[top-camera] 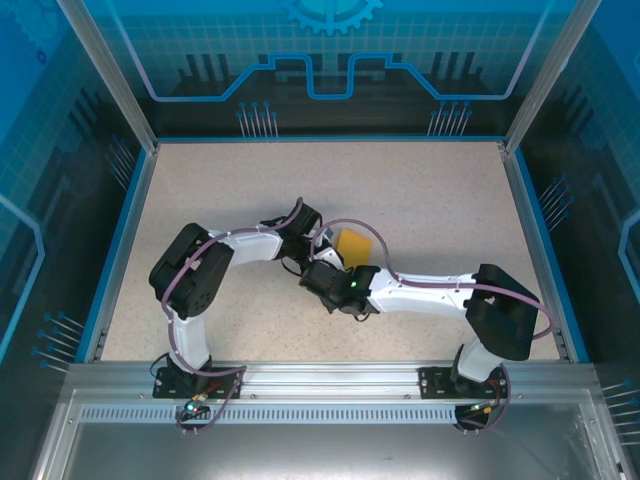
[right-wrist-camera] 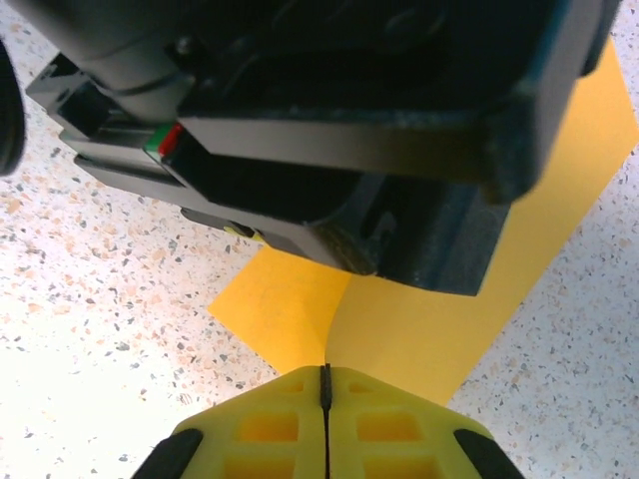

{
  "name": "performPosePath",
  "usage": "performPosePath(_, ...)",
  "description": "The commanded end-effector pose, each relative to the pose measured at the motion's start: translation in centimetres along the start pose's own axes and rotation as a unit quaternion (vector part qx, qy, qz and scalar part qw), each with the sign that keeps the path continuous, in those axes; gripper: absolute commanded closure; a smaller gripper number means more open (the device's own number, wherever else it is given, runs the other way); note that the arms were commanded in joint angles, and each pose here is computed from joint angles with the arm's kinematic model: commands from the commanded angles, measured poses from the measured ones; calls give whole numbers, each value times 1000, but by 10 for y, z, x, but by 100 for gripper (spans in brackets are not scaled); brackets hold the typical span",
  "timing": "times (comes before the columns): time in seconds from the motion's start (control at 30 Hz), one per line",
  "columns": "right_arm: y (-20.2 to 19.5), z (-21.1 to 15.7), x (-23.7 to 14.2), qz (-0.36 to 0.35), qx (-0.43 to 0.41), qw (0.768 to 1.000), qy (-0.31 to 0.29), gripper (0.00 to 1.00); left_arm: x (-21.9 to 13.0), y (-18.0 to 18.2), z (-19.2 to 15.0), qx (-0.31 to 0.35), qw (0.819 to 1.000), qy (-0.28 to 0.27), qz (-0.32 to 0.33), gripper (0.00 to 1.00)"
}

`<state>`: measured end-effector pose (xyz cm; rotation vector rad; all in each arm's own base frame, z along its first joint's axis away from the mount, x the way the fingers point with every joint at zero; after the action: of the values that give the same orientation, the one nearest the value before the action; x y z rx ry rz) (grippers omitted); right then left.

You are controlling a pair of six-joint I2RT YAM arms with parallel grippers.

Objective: Fold a paper plane with a square sheet of paper (pick it up from the middle)
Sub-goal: Fold the triangle a second time at the center of the table.

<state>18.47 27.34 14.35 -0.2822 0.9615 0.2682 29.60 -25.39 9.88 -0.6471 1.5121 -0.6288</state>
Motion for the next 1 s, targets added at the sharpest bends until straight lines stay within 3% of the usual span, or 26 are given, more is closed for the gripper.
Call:
performPosePath(0.0,-7,0,-2,14,12,1000,-1,96,-16,-18,3,3,1000,-14,-9,75)
performPosePath(0.2,-12,-1,-1,21,16,1000,4,98,-16,-19,4,5,1000,-14,-11,84)
performPosePath(0.5,-13,-1,-5,47,22,999,-1,97,-17,-20,4,5,1000,-15,-12,86)
performPosePath(0.63,-14,0,-8,49,21,999,-4,87,-16,-19,5,3,1000,-15,-11,95)
performPosePath(0.8,-12,-1,-11,57,14,998,-8,67,-15,-20,5,1,1000,-13,-13,96)
performPosePath(0.97,-2,0,-7,43,-11,999,-1,54,-16,-20,4,3,1000,-12,-13,96)
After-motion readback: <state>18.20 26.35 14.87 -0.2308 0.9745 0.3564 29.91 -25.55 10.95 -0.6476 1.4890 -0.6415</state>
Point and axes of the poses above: each hand's point on the last joint's axis, 136 mm out from that joint toward the fingers, its own x axis out along the fingers, its own y axis along the line the jaws close on, z = x × y, the point moved 8 cm from there along -x, back along the fingers, and after that the axes turned 6 degrees about x, right-handed, at the moved point
